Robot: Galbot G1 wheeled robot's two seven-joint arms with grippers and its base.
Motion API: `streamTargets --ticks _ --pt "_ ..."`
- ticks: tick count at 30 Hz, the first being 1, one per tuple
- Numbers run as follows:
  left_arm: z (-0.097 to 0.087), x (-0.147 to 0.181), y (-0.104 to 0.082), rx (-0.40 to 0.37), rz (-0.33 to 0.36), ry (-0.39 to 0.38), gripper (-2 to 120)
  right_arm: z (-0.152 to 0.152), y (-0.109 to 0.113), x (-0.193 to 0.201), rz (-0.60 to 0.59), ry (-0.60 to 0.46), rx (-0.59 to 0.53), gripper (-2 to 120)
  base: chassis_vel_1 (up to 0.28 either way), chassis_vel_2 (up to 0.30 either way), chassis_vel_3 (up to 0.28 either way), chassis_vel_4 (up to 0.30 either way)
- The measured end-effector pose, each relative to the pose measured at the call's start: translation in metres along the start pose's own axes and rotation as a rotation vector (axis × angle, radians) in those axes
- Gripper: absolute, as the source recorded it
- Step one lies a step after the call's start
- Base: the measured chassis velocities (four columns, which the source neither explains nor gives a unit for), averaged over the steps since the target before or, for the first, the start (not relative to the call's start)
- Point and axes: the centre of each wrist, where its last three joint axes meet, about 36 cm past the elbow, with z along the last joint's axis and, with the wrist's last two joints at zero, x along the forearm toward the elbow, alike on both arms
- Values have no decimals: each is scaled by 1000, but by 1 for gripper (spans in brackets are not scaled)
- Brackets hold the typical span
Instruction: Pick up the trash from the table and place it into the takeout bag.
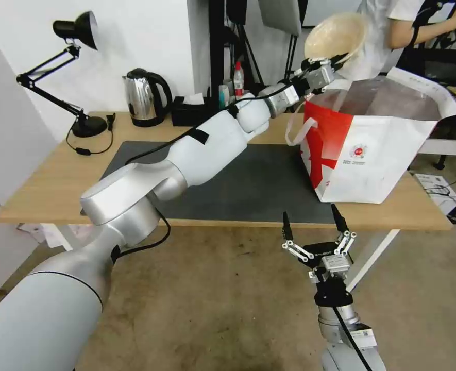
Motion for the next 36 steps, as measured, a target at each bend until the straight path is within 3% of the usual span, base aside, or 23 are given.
streamTargets --ticks 11,19,23,36 --pt "9 6 -6 49 50 20 0 0 0 0 0 0 0 100 0 0 0 0" --pt "17 9 6 118 158 34 0 0 0 0 0 0 0 100 0 0 0 0" --pt "20 9 13 147 246 29 0 0 0 0 0 0 0 100 0 0 0 0" --pt "25 12 21 202 251 30 0 0 0 0 0 0 0 100 0 0 0 0"
